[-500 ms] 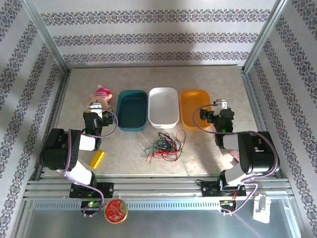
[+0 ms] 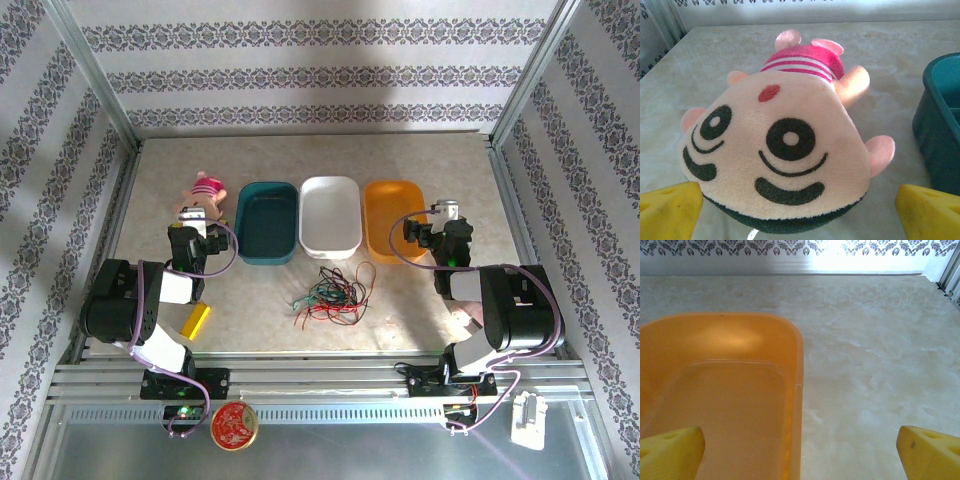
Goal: Untangle the cables
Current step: Untie the cable from multiple cables.
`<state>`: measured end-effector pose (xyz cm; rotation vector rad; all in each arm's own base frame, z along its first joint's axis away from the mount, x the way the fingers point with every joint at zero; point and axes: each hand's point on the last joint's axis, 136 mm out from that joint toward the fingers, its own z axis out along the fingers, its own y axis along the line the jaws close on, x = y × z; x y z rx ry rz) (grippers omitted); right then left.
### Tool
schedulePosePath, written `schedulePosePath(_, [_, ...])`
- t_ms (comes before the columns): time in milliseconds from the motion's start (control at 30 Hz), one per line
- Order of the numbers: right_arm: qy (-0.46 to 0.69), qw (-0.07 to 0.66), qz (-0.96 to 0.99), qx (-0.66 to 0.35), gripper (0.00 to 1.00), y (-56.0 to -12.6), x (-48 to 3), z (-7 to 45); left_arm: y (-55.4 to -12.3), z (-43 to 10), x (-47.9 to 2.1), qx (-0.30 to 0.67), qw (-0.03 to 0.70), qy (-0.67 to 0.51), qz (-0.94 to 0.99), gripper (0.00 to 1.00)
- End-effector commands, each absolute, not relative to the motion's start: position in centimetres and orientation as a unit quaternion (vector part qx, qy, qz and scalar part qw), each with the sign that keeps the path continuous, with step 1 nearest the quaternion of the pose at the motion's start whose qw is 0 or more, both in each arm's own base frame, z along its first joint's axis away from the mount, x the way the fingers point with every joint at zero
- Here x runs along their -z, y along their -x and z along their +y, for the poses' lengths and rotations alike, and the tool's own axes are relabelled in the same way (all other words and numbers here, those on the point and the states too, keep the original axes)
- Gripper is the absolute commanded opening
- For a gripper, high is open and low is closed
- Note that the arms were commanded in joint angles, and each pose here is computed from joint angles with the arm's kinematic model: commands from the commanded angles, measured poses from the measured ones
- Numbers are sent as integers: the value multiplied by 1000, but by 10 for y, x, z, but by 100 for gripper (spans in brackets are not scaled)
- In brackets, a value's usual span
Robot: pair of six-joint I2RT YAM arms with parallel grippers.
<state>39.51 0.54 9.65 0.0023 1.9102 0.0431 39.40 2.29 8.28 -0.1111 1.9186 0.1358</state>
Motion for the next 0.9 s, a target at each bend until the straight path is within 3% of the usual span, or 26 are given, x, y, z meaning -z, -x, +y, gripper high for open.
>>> schedulePosePath(0, [-6,594,804,-22,98,-399,-107,4,-397,25,-91,-61,584,55,808,99])
schedulePosePath(733, [-8,594,804,-30,98,-399,-107,3,-401,20,-100,-52,585,42,808,99])
schedulePosePath(867, [-7,594,804,-35,98,-399,-107,3,-403,27,-134,-53,495,86,863,99])
